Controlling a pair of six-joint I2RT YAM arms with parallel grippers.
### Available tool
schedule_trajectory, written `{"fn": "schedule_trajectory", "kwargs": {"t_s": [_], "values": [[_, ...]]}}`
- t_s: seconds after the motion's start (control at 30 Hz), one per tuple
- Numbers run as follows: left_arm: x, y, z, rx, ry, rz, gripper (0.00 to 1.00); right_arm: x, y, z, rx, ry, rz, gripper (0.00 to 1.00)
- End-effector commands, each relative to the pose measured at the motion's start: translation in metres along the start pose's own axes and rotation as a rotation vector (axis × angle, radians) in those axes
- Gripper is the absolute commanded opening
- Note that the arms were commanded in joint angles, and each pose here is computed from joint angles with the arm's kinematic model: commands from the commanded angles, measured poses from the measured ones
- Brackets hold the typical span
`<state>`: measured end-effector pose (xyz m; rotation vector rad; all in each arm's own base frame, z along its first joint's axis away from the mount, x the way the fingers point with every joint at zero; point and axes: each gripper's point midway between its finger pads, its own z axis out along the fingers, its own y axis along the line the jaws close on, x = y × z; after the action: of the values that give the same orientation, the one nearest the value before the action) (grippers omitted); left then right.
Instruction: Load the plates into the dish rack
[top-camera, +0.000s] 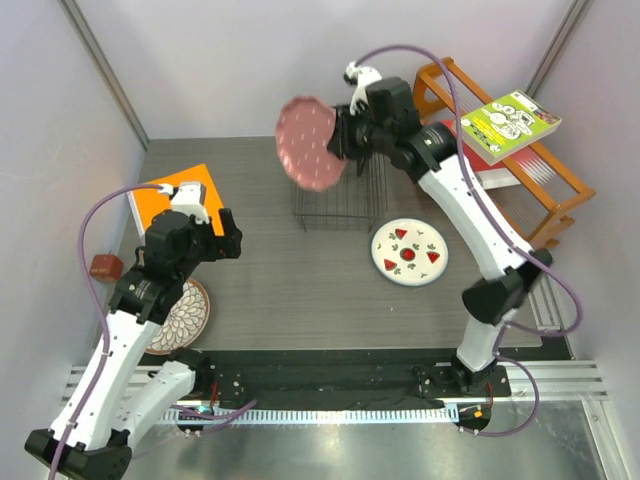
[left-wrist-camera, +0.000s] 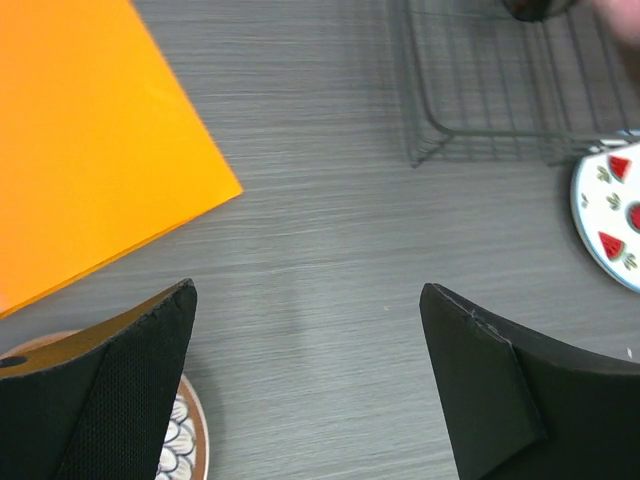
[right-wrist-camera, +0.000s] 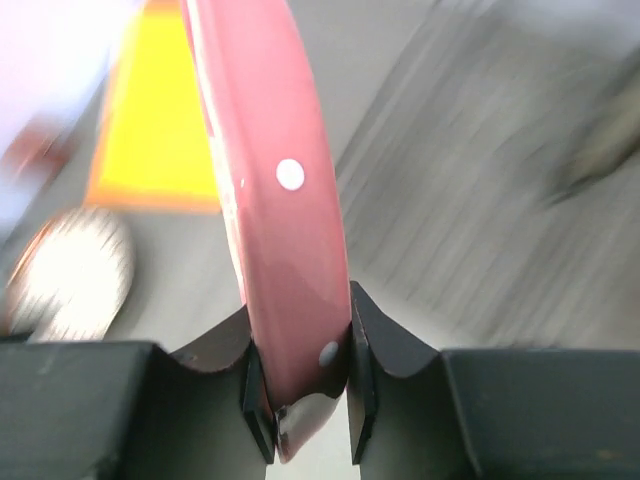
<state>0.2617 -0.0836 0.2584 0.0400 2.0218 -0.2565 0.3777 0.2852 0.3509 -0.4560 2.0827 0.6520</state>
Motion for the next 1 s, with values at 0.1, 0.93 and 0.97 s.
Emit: {"fn": "schedule_trajectory", "kwargs": {"t_s": [0.1, 0.93, 0.97], "values": [[0.004, 0.045, -0.007, -0.189, -0.042, -0.138, 0.92, -0.129, -0.097, 0.006, 0.751, -0.543, 0.075, 0.01], [0.015, 0.043, -0.020, -0.150, -0.044, -0.293, 0.91, -0.093, -0.138, 0.075, 1.110, -0.485, -0.118, 0.01], [0.015, 0.043, -0.020, -0.148, -0.040, -0.293, 0.91, -0.094, -0.139, 0.076, 1.114, -0.487, -0.119, 0.01]]}}
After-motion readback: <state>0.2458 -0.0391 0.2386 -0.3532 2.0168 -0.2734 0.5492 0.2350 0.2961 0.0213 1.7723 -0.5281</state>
